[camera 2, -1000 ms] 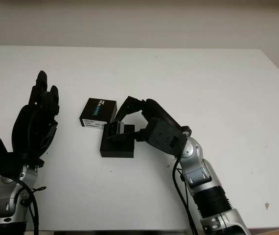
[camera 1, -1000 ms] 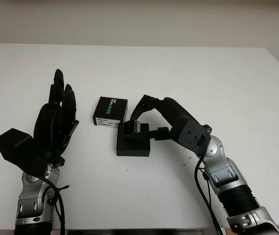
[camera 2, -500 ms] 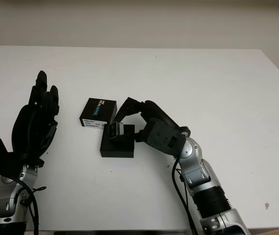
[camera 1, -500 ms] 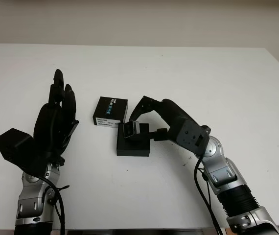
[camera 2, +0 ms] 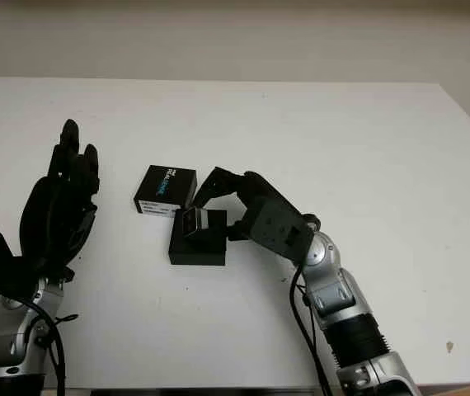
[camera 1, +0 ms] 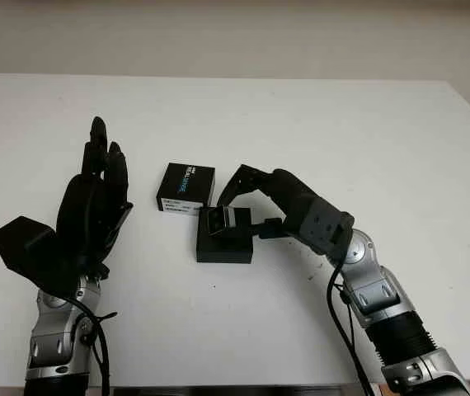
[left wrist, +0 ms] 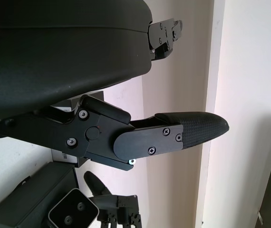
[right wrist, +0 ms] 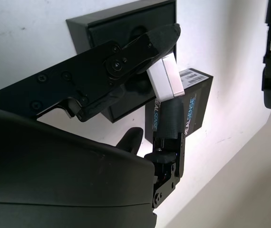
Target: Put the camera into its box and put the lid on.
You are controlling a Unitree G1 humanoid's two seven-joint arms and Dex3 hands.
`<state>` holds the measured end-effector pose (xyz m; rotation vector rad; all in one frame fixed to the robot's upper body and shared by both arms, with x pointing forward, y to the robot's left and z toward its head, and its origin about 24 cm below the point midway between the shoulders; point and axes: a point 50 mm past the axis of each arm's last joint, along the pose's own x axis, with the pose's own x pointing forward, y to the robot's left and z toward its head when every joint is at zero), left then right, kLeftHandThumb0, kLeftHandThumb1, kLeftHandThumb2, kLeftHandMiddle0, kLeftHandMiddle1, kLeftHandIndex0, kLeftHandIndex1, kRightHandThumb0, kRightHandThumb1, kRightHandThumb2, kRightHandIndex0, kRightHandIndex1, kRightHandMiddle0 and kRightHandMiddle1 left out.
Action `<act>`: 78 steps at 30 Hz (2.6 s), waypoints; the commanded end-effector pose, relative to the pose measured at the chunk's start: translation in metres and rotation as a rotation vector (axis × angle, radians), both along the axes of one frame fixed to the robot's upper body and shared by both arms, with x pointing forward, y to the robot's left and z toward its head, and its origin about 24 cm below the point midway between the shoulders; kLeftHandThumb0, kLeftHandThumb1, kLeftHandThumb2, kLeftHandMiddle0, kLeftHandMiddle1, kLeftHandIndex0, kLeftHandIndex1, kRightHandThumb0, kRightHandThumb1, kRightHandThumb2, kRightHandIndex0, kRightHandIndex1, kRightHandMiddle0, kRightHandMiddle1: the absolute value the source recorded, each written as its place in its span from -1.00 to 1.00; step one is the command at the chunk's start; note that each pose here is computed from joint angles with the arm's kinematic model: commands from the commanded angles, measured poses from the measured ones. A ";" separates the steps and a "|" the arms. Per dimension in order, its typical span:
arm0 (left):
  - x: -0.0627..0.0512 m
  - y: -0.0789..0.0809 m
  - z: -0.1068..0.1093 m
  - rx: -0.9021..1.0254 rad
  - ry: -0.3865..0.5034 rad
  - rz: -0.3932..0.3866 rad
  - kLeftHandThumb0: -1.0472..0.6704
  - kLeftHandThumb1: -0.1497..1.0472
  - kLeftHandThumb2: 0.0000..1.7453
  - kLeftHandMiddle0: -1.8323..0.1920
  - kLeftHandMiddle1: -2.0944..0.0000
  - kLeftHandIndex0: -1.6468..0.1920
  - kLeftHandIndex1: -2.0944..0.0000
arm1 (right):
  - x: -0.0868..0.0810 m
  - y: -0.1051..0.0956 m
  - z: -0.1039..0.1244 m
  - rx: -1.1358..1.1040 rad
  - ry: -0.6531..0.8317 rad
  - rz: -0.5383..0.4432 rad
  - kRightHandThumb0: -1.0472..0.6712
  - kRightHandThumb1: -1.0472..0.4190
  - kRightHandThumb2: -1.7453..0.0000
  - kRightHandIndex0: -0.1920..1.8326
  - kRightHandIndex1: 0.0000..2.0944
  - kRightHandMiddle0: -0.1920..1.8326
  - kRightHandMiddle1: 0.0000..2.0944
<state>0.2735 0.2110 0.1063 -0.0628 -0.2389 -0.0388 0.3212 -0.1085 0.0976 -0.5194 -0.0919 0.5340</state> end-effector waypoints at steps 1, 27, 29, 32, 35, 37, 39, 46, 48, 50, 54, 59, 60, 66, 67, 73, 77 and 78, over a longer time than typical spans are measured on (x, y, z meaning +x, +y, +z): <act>0.000 0.001 0.002 0.010 -0.016 -0.006 -0.68 1.00 -0.37 1.00 1.00 1.00 1.00 | -0.001 0.000 0.006 0.038 -0.004 -0.001 -0.23 -0.88 0.94 -0.80 -0.02 -0.45 0.58; 0.000 0.000 0.003 0.011 -0.013 0.005 -0.70 1.00 -0.38 1.00 1.00 1.00 1.00 | -0.008 0.005 -0.011 0.013 0.035 -0.041 -0.22 -0.89 0.94 -0.84 0.06 -0.47 0.62; 0.000 0.000 0.003 0.014 -0.014 0.004 -0.70 1.00 -0.38 1.00 1.00 1.00 1.00 | -0.008 0.005 -0.012 0.012 0.037 -0.043 -0.22 -0.89 0.94 -0.85 0.06 -0.47 0.62; 0.000 0.000 0.003 0.010 -0.016 0.000 -0.69 1.00 -0.37 1.00 1.00 1.00 1.00 | -0.008 0.005 -0.013 0.004 0.037 -0.039 -0.21 -0.89 0.94 -0.85 0.07 -0.48 0.62; 0.000 -0.001 0.003 0.010 -0.015 0.003 -0.69 1.00 -0.37 1.00 1.00 1.00 1.00 | -0.009 0.005 -0.014 -0.007 0.034 -0.034 -0.22 -0.88 0.94 -0.85 0.09 -0.46 0.62; 0.000 -0.001 0.003 0.007 -0.015 0.001 -0.69 1.00 -0.38 1.00 1.00 1.00 1.00 | -0.009 0.006 -0.015 -0.015 0.034 -0.029 -0.22 -0.89 0.94 -0.85 0.09 -0.45 0.62; 0.000 -0.001 0.003 0.005 -0.015 -0.001 -0.69 1.00 -0.37 1.00 1.00 1.00 1.00 | -0.010 0.007 -0.016 -0.038 0.026 -0.013 -0.22 -0.89 0.94 -0.84 0.10 -0.44 0.61; 0.000 -0.002 0.003 0.014 -0.015 -0.007 -0.69 1.00 -0.37 1.00 1.00 1.00 1.00 | -0.020 0.008 -0.011 -0.317 -0.156 0.077 -0.32 -0.90 0.94 -0.86 -0.27 -0.67 0.06; 0.000 -0.001 0.004 0.019 -0.016 -0.004 -0.69 1.00 -0.36 1.00 1.00 1.00 1.00 | -0.025 0.007 -0.006 -0.418 -0.261 0.107 -0.38 -0.93 0.94 -0.83 -0.64 -0.69 -0.38; 0.000 -0.001 0.004 0.018 -0.016 -0.001 -0.69 1.00 -0.36 1.00 1.00 1.00 1.00 | -0.029 0.006 -0.001 -0.508 -0.356 0.115 -0.42 -0.95 0.94 -0.84 -0.81 -0.69 -0.63; 0.001 -0.002 0.004 0.008 -0.014 -0.002 -0.70 1.00 -0.38 1.00 1.00 1.00 1.00 | -0.035 0.003 0.008 -0.614 -0.484 0.099 -0.41 -0.92 0.95 -0.87 -0.92 -0.67 -0.82; 0.002 -0.002 0.005 0.008 -0.015 -0.008 -0.69 1.00 -0.39 1.00 1.00 1.00 1.00 | -0.039 -0.001 0.017 -0.714 -0.552 0.104 -0.40 -0.94 0.94 -0.93 -0.95 -0.74 -0.90; 0.002 -0.002 0.005 0.008 -0.016 -0.007 -0.70 1.00 -0.39 1.00 1.00 1.00 1.00 | -0.040 -0.002 0.018 -0.726 -0.564 0.104 -0.40 -0.94 0.93 -0.93 -0.96 -0.75 -0.90; 0.002 -0.002 0.006 0.008 -0.020 -0.009 -0.70 1.00 -0.40 1.00 1.00 1.00 1.00 | -0.044 -0.001 0.022 -0.729 -0.614 0.101 -0.44 -0.96 0.93 -0.92 -0.95 -0.81 -0.95; 0.003 -0.002 0.006 0.008 -0.021 -0.009 -0.70 1.00 -0.40 1.00 1.00 1.00 1.00 | -0.045 -0.001 0.022 -0.726 -0.622 0.101 -0.45 -0.98 0.93 -0.91 -0.94 -0.83 -0.96; 0.002 -0.003 0.006 0.005 -0.017 -0.008 -0.70 1.00 -0.40 1.00 1.00 1.00 1.00 | -0.046 -0.002 0.026 -0.597 -0.651 0.049 -0.52 -0.99 0.86 -0.92 -0.95 -0.91 -0.98; 0.002 -0.002 0.006 0.011 -0.018 -0.007 -0.70 1.00 -0.39 1.00 1.00 1.00 1.00 | -0.042 -0.007 0.032 -0.432 -0.590 0.012 -0.62 -1.00 0.67 -0.94 -0.96 -0.94 -0.98; 0.002 -0.002 0.005 0.011 -0.018 -0.006 -0.70 1.00 -0.39 1.00 1.00 1.00 1.00 | -0.040 -0.010 0.035 -0.381 -0.556 0.003 -0.63 -1.00 0.63 -0.95 -0.96 -0.95 -0.98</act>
